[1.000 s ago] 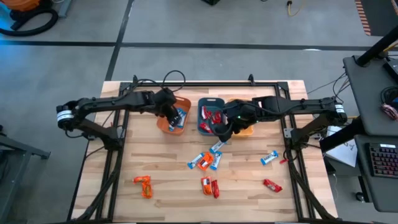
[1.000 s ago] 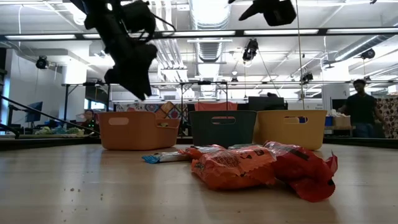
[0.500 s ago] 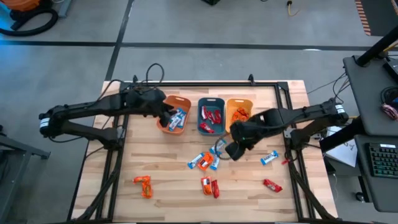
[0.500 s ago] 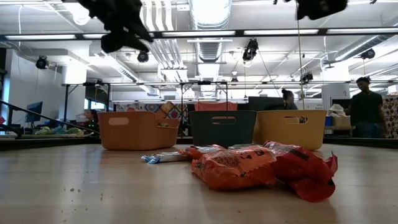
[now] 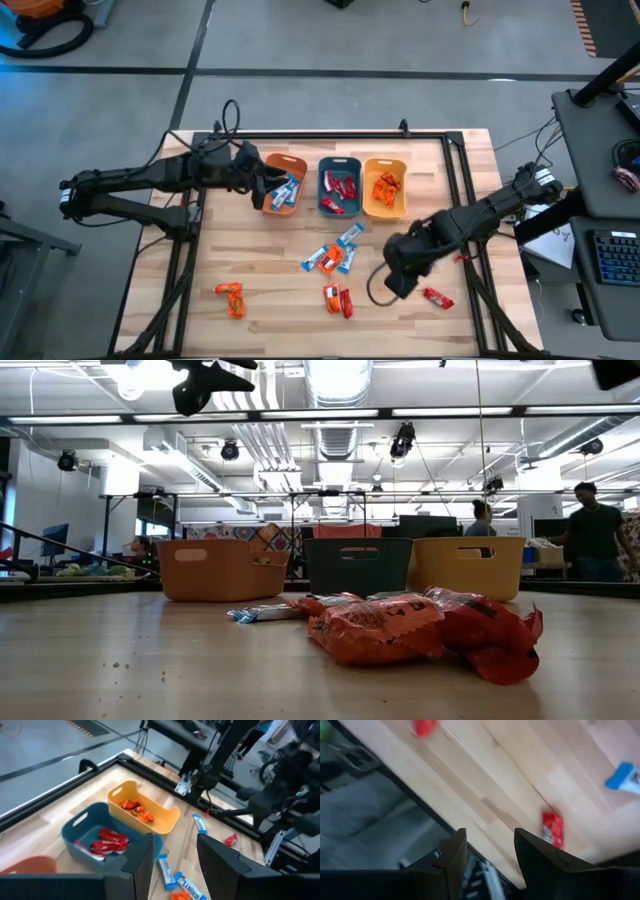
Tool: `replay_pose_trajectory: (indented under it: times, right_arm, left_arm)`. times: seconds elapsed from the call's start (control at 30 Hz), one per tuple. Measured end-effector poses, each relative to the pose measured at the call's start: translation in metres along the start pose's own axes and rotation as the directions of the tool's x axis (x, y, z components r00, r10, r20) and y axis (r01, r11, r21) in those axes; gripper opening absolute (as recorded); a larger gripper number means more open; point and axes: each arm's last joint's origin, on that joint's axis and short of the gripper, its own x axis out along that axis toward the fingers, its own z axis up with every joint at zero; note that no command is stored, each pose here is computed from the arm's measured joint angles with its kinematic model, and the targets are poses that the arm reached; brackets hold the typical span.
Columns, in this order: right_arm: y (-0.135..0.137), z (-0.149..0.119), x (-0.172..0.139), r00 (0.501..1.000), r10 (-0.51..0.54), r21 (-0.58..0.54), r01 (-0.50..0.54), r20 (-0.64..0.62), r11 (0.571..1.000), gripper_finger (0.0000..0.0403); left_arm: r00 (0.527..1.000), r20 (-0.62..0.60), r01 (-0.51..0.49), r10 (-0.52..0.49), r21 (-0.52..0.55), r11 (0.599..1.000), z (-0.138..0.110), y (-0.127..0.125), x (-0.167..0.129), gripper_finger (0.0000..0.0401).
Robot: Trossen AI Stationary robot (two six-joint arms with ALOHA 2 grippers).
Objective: Sort candy
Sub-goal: Put the red chocolate bar into the blue bin
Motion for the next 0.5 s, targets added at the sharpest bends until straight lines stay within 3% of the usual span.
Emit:
replay_pose_trajectory:
  times: [0.23, 0.5]
  right_arm:
    - [-0.02, -0.023, 0.042, 0.985, -0.157, 0.02, 0.159, -0.068, 0.987, 0.0157]
    - [-0.04, -0.039, 0.078, 0.968, -0.221, 0.04, 0.227, -0.121, 0.973, 0.0157]
  left_arm:
    - [1.0, -0.009, 0.0, 0.0, -0.005, 1.0, -0.001, -0.001, 0.002, 0.0134]
    - [1.0, -0.008, -0.001, 0.001, -0.005, 1.0, -0.001, -0.001, 0.002, 0.0134]
